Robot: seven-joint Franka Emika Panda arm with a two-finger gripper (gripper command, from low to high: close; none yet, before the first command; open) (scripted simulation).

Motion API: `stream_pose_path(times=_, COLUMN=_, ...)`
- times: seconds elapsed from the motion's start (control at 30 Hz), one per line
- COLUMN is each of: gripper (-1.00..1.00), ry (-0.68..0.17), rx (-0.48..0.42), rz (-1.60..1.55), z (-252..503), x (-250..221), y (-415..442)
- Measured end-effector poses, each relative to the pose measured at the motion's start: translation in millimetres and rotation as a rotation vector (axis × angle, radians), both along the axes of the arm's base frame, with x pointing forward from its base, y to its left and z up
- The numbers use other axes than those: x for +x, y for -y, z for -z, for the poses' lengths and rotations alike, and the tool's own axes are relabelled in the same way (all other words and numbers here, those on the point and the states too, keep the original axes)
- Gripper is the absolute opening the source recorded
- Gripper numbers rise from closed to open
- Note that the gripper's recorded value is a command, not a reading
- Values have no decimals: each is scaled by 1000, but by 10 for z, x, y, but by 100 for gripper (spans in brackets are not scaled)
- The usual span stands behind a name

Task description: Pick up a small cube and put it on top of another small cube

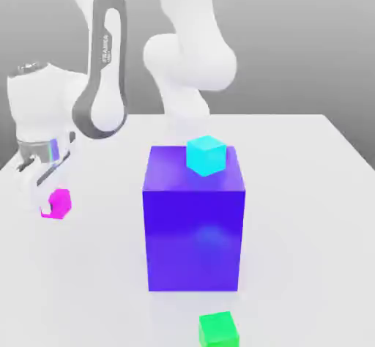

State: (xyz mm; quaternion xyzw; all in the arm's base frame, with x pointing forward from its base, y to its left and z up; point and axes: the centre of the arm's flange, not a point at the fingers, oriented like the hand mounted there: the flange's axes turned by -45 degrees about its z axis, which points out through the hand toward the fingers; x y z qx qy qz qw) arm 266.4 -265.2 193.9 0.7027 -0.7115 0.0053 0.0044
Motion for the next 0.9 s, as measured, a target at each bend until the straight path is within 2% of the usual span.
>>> stream_pose_path(times=0.17, gripper=-100, ry=-8, rx=-5, rz=-275, z=-71, x=1040, y=-652)
stream_pose_path(times=0.37, gripper=-100, ry=4, rx=-5, rz=-605, z=-207, x=2019, y=-1996)
stream_pose_path(times=0.47, gripper=-100, ry=3, rx=1, rz=-681, z=-285, x=2141, y=-2508)
stream_pose_path(times=0.63, gripper=-100, ry=-2, rx=12, rz=-638, z=-449, x=2265, y=-3035)
stream_pose_path(times=0.77, gripper=-100, ry=-1, rx=13, rz=-627, z=-58, x=2296, y=-3117)
stream_pose_path(times=0.8, gripper=100, ry=-2, rx=13, rz=-628, z=67, x=2289, y=-3122)
stream_pose_path(times=0.9, gripper=100, ry=-2, rx=13, rz=-628, z=67, x=2289, y=-3122)
